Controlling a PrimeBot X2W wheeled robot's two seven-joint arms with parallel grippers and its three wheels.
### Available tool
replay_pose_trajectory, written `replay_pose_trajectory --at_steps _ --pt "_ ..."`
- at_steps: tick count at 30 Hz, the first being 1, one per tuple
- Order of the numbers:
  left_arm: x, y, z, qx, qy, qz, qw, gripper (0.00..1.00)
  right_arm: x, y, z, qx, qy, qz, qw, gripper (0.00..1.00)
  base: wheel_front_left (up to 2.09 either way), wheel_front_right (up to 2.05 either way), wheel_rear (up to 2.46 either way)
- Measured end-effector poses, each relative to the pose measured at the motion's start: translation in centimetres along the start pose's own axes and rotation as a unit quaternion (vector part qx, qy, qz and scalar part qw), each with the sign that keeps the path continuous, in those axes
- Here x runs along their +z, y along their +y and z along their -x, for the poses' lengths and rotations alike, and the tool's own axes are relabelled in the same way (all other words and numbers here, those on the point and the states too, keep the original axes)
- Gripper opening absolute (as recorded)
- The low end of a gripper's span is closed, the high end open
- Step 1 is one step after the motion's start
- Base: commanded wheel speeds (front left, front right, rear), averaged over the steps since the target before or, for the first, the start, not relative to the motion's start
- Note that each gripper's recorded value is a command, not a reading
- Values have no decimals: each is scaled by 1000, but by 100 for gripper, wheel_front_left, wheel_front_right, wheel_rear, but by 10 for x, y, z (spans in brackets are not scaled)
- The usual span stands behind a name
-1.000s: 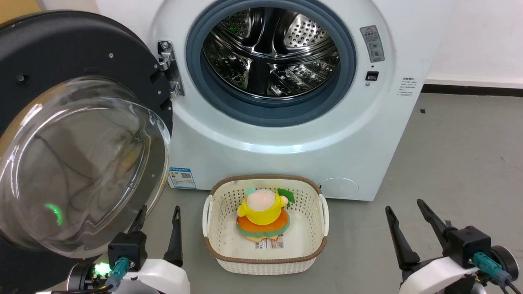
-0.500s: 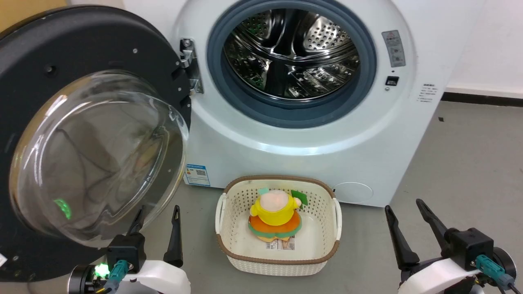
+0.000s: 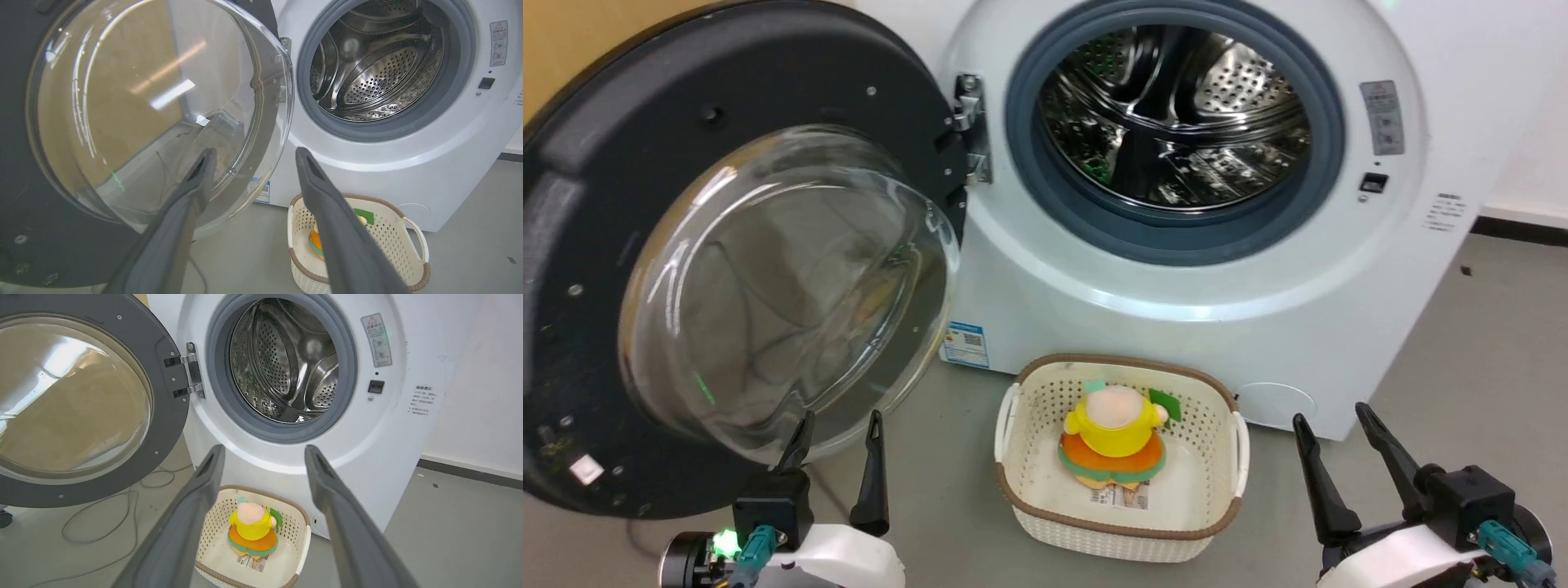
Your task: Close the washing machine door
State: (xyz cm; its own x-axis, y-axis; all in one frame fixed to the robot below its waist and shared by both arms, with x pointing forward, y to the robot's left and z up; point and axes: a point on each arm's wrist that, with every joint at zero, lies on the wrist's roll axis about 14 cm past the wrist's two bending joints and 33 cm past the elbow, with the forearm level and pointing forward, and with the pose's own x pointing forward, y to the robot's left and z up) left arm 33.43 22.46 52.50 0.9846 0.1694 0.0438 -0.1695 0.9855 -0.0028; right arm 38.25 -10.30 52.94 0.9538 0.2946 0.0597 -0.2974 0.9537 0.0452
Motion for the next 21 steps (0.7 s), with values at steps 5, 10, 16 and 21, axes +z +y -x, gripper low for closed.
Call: replay_pose_trajectory --at_steps 5,10,16,21 --pt "2 13 7 21 -6 0 1000 100 1 13 -6 21 -5 -6 1000 100 0 0 0" --pt "3 24 14 38 -11 1 999 100 0 28 -12 43 -7 -15 999 100 0 0 0" --pt "2 35 22 60 -12 2 998 100 -4 40 -18 65 -5 -23 998 100 0 0 0" --pt "3 43 27 74 -16 1 997 100 -7 51 -22 82 -3 -29 996 100 0 0 0"
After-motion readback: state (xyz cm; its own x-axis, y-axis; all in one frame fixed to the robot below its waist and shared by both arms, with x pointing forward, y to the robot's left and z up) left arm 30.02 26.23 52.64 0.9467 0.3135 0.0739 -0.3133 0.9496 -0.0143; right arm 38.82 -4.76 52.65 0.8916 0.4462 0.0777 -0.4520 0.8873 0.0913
